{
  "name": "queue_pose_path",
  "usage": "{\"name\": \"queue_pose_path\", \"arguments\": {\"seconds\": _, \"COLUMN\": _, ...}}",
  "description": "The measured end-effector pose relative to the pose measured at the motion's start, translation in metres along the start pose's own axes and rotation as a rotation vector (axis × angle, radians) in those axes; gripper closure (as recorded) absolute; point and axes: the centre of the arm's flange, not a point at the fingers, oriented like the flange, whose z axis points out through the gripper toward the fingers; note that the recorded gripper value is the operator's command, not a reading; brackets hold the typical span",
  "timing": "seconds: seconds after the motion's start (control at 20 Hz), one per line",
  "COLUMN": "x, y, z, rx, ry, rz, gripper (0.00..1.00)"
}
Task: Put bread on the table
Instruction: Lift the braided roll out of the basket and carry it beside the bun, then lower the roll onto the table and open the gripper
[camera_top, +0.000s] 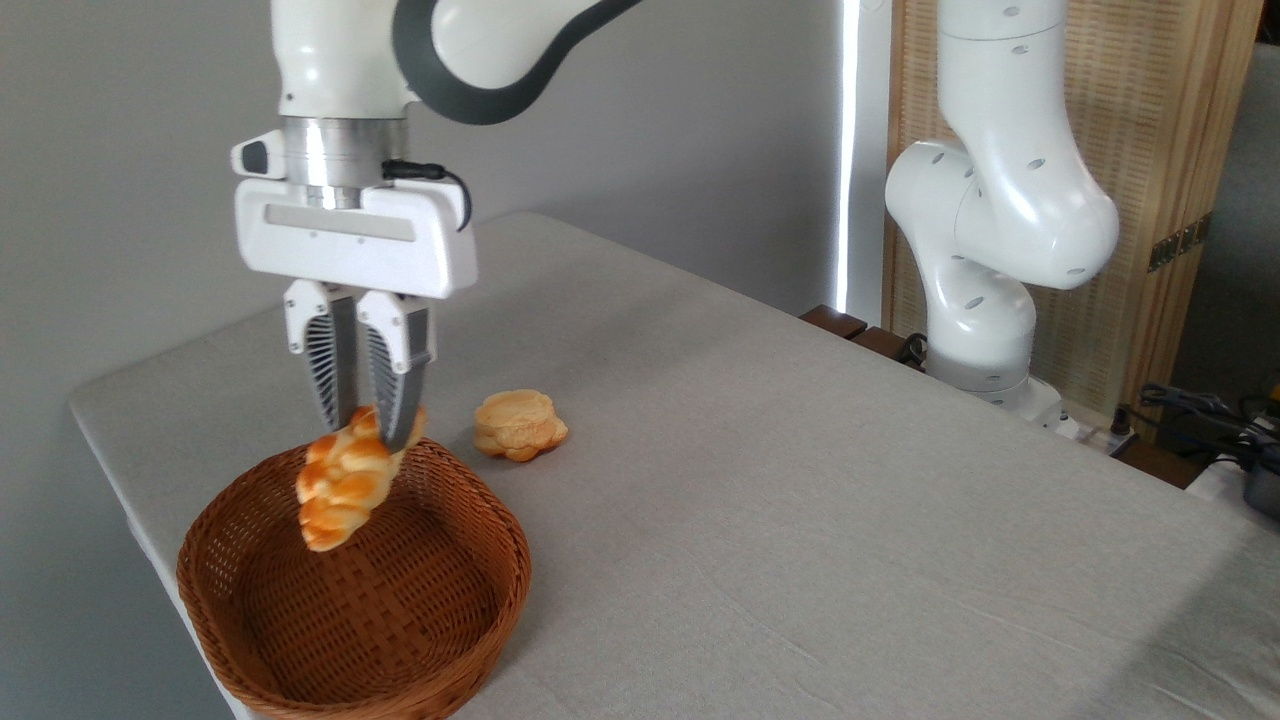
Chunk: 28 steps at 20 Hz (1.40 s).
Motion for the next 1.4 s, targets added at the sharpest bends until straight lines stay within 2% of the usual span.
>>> {"name": "queue_pose_path", "arguments": {"seconds": 0.2, "x": -0.037, "y": 0.001, "z": -0.009, "rx": -0.057, "ry": -0.075, "rz": 0.139, "gripper": 0.59}}
{"name": "queue_pose_path", "arguments": {"seconds": 0.35, "x": -0.067, "y": -0.003, "z": -0.003, "rx": -0.128, "ry": -0.151, "rz": 0.267, "gripper": 0.58}}
{"name": "queue_pose_path", "arguments": {"seconds": 0.45, "x": -0.088, "y": -0.004, "z": 0.008, "rx": -0.175, "ry": -0.204, "rz": 0.335, "gripper": 0.48}}
{"name": "queue_pose_path", "arguments": {"seconds": 0.5, "x": -0.097, "y": -0.003, "z": 0.014, "rx": -0.187, "ry": -0.222, "rz": 0.360, "gripper": 0.42}}
{"name": "queue_pose_path", "arguments": {"seconds": 0.6, "x": -0.112, "y": 0.001, "z": 0.027, "rx": -0.202, "ry": -0.255, "rz": 0.388, "gripper": 0.00}}
{"name": "queue_pose_path", "arguments": {"seconds": 0.75, "x": -0.124, "y": 0.007, "z": 0.040, "rx": -0.214, "ry": -0.288, "rz": 0.400, "gripper": 0.00}}
{"name": "queue_pose_path", "arguments": {"seconds": 0.95, "x": -0.128, "y": 0.012, "z": 0.046, "rx": -0.218, "ry": -0.301, "rz": 0.409, "gripper": 0.00}}
{"name": "queue_pose_path", "arguments": {"seconds": 1.4, "x": -0.122, "y": 0.012, "z": 0.040, "rx": -0.213, "ry": -0.282, "rz": 0.410, "gripper": 0.00}}
